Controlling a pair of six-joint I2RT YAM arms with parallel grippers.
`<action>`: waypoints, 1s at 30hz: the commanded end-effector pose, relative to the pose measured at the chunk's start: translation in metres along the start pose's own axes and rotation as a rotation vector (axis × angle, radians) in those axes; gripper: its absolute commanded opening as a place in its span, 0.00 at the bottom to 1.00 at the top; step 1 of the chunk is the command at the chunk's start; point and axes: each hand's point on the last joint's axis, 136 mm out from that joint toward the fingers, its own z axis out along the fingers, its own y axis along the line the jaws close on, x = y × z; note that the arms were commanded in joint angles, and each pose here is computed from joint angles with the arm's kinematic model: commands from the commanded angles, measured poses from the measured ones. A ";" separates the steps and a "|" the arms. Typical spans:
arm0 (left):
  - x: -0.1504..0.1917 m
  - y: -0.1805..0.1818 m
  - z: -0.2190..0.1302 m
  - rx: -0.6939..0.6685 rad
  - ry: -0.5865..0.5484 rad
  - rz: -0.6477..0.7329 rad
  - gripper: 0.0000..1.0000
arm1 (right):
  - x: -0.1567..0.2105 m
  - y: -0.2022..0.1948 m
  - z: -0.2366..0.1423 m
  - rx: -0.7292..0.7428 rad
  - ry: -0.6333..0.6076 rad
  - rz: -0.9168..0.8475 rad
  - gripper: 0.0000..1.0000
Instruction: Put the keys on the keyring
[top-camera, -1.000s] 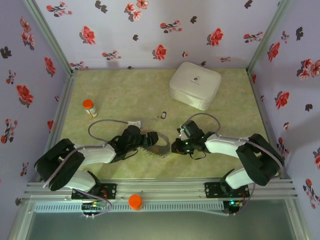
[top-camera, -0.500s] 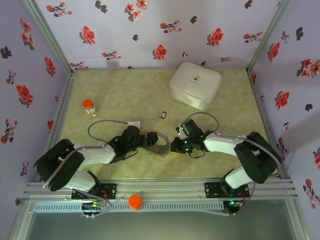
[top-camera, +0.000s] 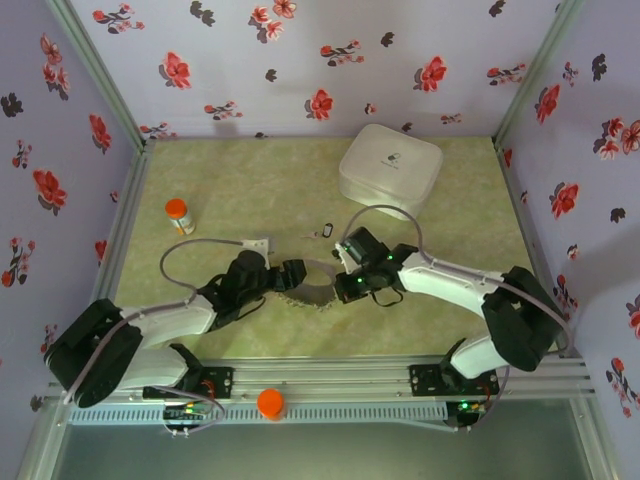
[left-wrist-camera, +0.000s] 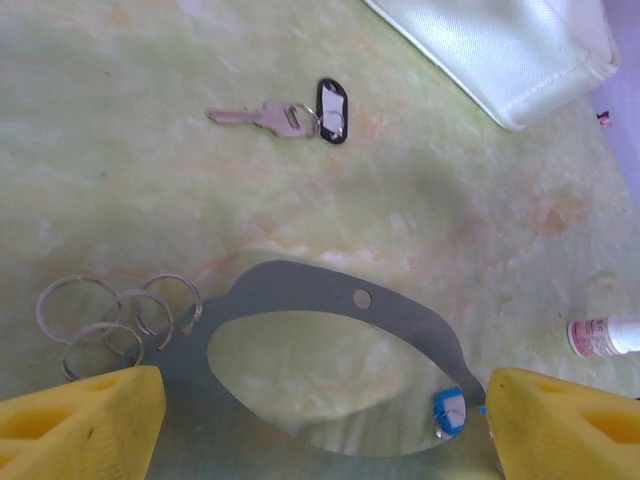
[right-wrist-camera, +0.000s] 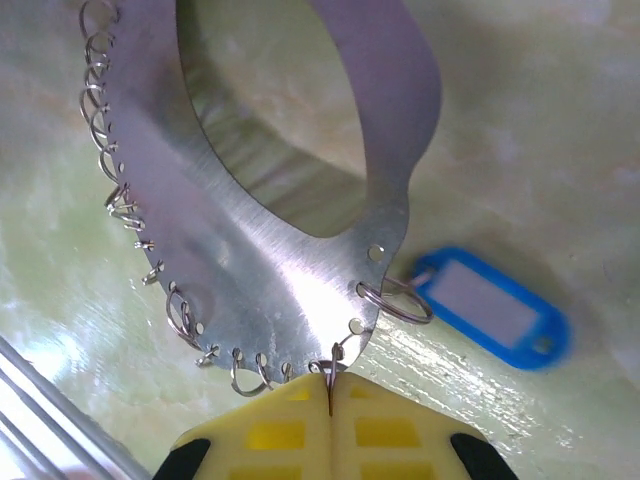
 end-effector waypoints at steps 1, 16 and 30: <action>-0.008 0.011 -0.010 -0.051 -0.035 0.054 0.84 | 0.022 -0.023 0.005 0.179 0.129 -0.122 0.03; -0.019 0.015 -0.022 -0.069 -0.084 0.091 0.85 | 0.023 0.002 0.025 0.137 0.181 -0.170 0.31; -0.020 0.015 -0.020 -0.064 -0.090 0.096 0.85 | 0.006 -0.022 -0.002 0.091 0.017 0.031 0.31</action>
